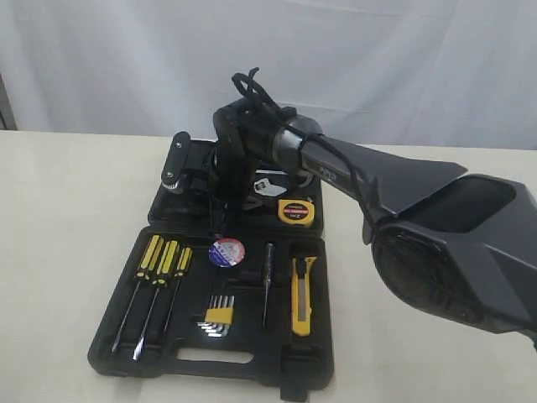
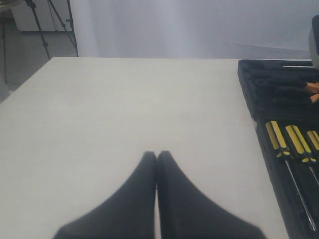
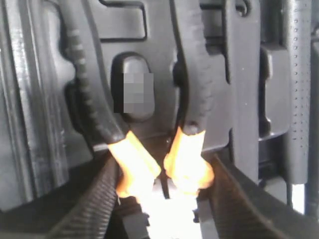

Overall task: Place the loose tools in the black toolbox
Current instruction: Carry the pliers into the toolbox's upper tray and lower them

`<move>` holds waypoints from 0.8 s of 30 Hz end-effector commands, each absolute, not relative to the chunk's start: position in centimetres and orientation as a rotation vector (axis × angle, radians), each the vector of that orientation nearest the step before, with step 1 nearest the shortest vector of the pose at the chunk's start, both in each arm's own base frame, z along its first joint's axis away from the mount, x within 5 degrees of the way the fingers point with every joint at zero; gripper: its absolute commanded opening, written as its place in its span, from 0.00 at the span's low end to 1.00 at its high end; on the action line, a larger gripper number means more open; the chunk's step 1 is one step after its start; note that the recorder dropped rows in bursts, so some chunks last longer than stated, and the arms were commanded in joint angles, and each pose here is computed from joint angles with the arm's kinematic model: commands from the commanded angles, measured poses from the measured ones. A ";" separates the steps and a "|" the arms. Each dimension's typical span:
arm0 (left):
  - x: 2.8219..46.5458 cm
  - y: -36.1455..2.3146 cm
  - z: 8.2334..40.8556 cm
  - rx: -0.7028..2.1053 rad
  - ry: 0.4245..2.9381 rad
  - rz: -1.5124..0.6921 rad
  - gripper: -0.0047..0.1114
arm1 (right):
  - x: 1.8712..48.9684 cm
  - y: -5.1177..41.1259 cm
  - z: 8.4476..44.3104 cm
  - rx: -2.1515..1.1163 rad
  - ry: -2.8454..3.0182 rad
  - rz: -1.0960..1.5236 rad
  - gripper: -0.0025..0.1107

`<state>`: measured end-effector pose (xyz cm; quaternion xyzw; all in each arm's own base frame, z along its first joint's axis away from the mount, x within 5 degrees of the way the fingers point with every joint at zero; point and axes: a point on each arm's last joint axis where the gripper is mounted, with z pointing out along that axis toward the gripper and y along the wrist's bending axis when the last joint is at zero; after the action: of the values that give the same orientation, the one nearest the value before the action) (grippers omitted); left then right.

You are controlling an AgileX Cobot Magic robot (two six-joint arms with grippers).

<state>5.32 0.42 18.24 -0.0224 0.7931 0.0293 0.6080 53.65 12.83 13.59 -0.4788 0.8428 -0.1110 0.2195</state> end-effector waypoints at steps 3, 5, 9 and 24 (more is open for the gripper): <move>5.3 0.4 18.2 -0.056 1.825 0.053 0.04 | 53.3 12.9 14.0 -1.293 2.375 -0.256 0.50; 5.3 0.4 18.2 -0.056 1.825 0.053 0.04 | 53.3 12.9 14.2 -1.283 2.376 -0.255 0.50; 5.3 0.4 18.2 -0.056 1.825 0.053 0.04 | 53.1 12.8 15.1 -1.223 2.408 -0.241 0.50; 5.3 0.4 18.2 -0.056 1.825 0.053 0.04 | 50.7 11.1 19.6 -1.119 2.610 -0.044 0.11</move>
<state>5.32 0.42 18.24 -0.0224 0.7931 0.0293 0.6080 51.28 11.84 18.10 -0.4016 0.9011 -0.0375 0.1592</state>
